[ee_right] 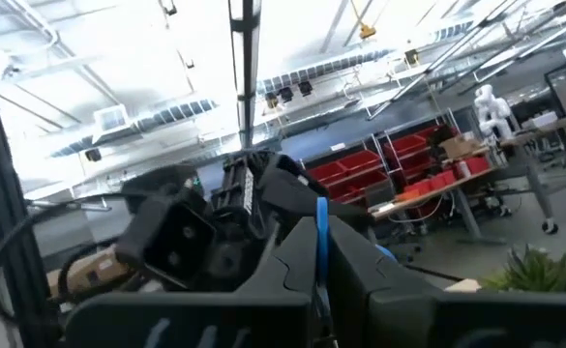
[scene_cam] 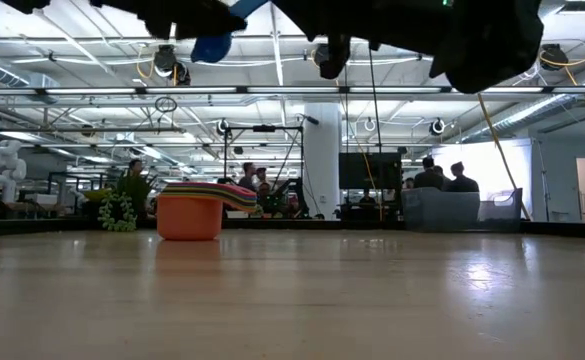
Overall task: Nest measuring cups in basket
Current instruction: Stack the blue measuring cup on top of the light red measuring cup
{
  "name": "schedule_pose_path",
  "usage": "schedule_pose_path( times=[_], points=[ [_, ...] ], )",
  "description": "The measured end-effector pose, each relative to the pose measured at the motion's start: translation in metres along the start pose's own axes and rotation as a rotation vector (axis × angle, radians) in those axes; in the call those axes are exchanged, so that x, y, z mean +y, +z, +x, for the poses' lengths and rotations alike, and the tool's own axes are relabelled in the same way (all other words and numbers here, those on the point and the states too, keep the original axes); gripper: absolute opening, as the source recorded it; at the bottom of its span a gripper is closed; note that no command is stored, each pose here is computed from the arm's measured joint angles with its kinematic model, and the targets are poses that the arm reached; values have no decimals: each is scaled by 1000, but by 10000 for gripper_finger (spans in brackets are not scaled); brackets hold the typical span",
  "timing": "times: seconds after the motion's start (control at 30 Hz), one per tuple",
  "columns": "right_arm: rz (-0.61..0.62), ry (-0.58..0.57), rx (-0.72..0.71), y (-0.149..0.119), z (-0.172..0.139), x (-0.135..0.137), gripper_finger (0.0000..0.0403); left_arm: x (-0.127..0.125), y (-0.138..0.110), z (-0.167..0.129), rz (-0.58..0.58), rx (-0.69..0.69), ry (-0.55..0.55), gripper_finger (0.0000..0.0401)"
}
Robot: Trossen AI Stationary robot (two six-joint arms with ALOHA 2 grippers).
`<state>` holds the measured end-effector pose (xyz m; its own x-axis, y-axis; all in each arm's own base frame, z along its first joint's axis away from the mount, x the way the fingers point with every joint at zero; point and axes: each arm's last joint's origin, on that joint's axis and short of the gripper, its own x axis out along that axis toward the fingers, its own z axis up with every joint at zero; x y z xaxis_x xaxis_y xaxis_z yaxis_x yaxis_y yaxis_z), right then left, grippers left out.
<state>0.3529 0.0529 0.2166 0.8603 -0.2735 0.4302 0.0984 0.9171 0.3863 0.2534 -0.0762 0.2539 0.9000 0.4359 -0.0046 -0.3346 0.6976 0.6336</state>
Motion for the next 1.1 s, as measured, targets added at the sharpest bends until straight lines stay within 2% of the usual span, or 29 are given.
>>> schedule_pose_path(
  times=[0.23, 0.5, 0.73, 0.87, 1.1],
  points=[
    [62, -14, -6, -2, 4, -4, 0, -6, -6, 2, 87, 83, 54, 367],
    [62, -21, -6, -2, 5, -6, 0, -2, -13, 10, 133, 135, 90, 361],
    [60, -39, 14, -3, 6, -10, 0, -2, -16, 12, 203, 159, 76, 290],
    [54, -44, 23, -4, 6, -11, 0, 2, -13, 16, 204, 184, 73, 253],
    [52, -48, 24, -4, 7, -12, 0, 9, -10, 25, 196, 222, 60, 226]
  ],
)
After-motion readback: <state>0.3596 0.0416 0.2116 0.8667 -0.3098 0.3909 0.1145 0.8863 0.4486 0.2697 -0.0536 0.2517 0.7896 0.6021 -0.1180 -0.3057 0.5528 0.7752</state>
